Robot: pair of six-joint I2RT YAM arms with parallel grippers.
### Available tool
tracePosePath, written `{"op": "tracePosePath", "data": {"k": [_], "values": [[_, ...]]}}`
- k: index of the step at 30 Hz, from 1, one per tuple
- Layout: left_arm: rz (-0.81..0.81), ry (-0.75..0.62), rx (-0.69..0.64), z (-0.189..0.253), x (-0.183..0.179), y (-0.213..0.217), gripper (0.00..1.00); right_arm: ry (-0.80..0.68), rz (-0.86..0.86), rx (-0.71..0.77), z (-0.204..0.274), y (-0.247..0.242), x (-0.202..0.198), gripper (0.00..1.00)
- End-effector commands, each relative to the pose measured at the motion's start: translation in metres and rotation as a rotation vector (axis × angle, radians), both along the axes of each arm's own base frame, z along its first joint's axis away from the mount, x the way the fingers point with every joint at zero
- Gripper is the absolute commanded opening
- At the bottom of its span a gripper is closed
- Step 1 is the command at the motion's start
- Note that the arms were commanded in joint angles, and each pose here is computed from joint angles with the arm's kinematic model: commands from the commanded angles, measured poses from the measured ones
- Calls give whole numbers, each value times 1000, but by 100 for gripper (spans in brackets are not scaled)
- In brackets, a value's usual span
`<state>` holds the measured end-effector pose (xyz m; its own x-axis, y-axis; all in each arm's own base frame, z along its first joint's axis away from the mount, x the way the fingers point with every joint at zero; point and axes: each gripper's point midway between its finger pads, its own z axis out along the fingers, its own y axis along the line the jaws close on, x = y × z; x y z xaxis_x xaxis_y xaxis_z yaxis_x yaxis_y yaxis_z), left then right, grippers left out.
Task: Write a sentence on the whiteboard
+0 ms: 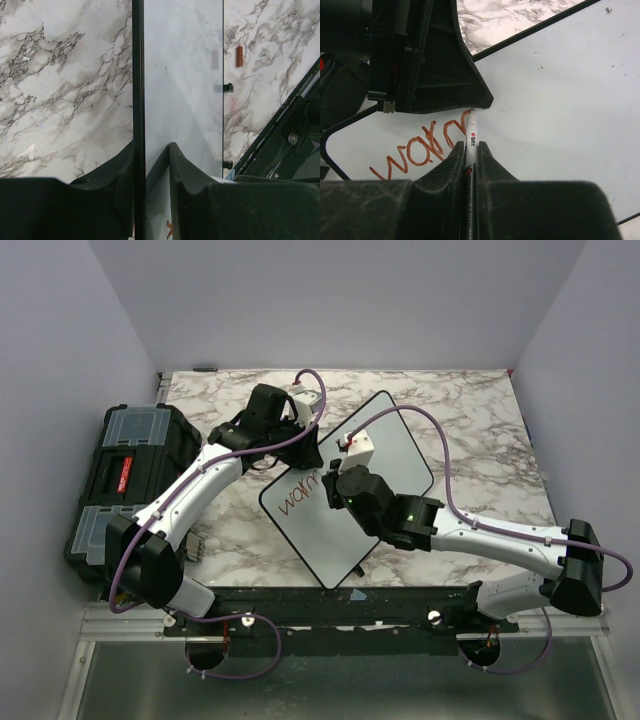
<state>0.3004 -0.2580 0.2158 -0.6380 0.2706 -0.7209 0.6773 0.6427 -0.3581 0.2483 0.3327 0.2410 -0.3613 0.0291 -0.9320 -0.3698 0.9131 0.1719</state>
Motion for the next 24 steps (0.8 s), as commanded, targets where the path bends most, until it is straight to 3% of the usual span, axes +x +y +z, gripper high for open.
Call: {"op": "tracePosePath", "data": {"k": [1,14,24], "values": [[-126,38,18,-8,-33,-13,0,45,-42,-50,-23,-11,2,1],[-127,31,13,-5,-34,-13,0,113,-17,-19,-42,-19,-13,1],[-124,28,16,-5,-35,-11,0,97,-17,12,-21,-21,-14,1]]}}
